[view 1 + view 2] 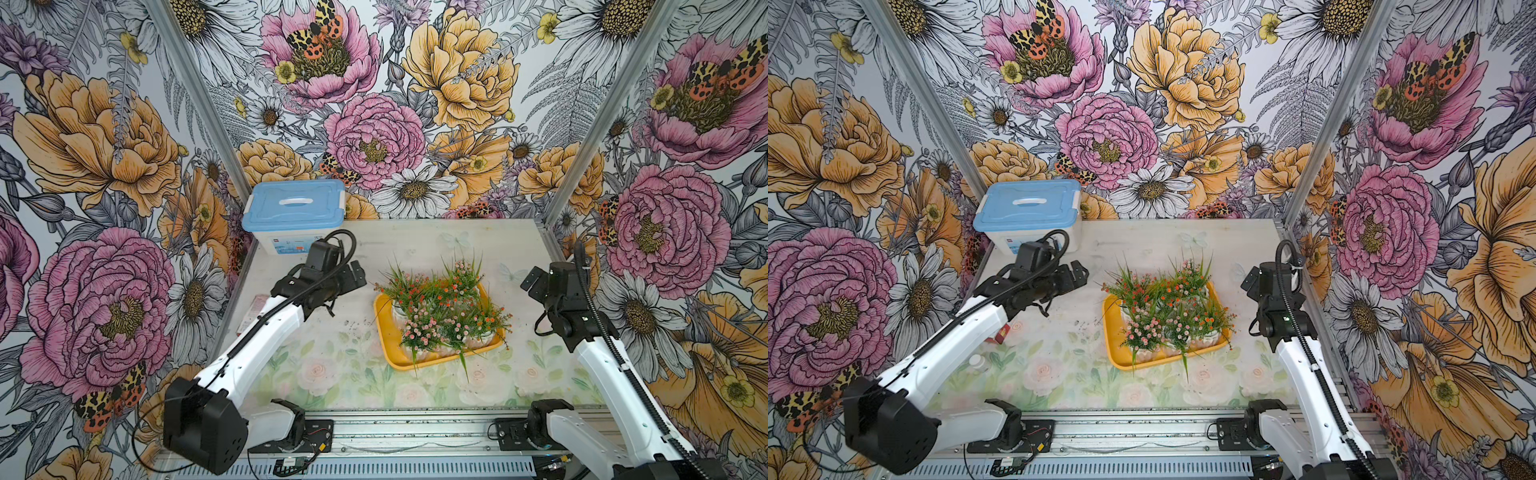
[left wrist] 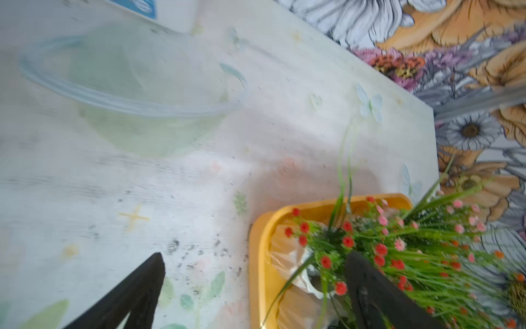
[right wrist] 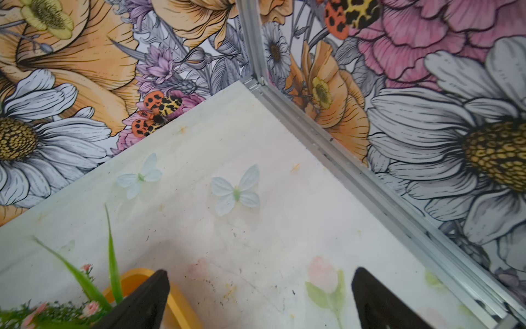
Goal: Put the potted gypsophila into the storage box
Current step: Place the baby's breath potted plant at the storage box, then reset both arms
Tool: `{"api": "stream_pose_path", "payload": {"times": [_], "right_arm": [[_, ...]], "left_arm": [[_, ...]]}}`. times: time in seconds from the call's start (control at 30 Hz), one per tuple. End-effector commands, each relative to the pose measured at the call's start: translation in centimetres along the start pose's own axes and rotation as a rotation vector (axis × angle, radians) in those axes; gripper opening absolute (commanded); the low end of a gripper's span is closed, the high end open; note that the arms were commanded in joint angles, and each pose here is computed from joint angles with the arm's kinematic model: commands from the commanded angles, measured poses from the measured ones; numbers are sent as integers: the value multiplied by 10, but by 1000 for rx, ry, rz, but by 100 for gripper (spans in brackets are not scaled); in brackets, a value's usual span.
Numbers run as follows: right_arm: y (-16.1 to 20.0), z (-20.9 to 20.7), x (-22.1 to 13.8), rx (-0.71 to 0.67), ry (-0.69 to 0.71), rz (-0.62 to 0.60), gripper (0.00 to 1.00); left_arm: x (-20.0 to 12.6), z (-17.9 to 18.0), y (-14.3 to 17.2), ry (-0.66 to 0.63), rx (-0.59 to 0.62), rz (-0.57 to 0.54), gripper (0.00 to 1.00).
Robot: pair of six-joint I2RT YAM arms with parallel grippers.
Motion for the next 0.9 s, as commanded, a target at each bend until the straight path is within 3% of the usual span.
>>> {"api": "stream_pose_path", "payload": {"times": [0.0, 0.17, 0.27, 0.43, 0.6, 0.7, 0.87], "right_arm": [[1, -11, 3, -56, 50, 6, 99], [17, -21, 18, -153, 195, 61, 99], [24, -21, 25, -165, 200, 88, 99], [36, -17, 41, -152, 190, 98, 99], [51, -9, 55, -133, 99, -14, 99], [58, -11, 62, -105, 128, -77, 99], [71, -3, 80, -143, 84, -213, 99]], "left_arm": [[-14, 24, -17, -43, 63, -114, 99], [-18, 42, -31, -98, 277, -304, 99], [-11, 53, -30, -50, 378, -410, 99], [10, 88, -27, -39, 348, -566, 99], [39, 122, -34, -65, 291, -659, 99], [54, 135, -37, -74, 236, -718, 99], [79, 128, -53, -7, 291, -678, 99]]}}
Point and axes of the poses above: each gripper's point midway between its finger pads, its own x axis out along the fingers, its own z axis along the line the jaws close on, y = z × x, the point moved 9 cm from there along -x, back along the fingers, and after that the axes turned 15 degrees about -x, right-handed, at the moved point
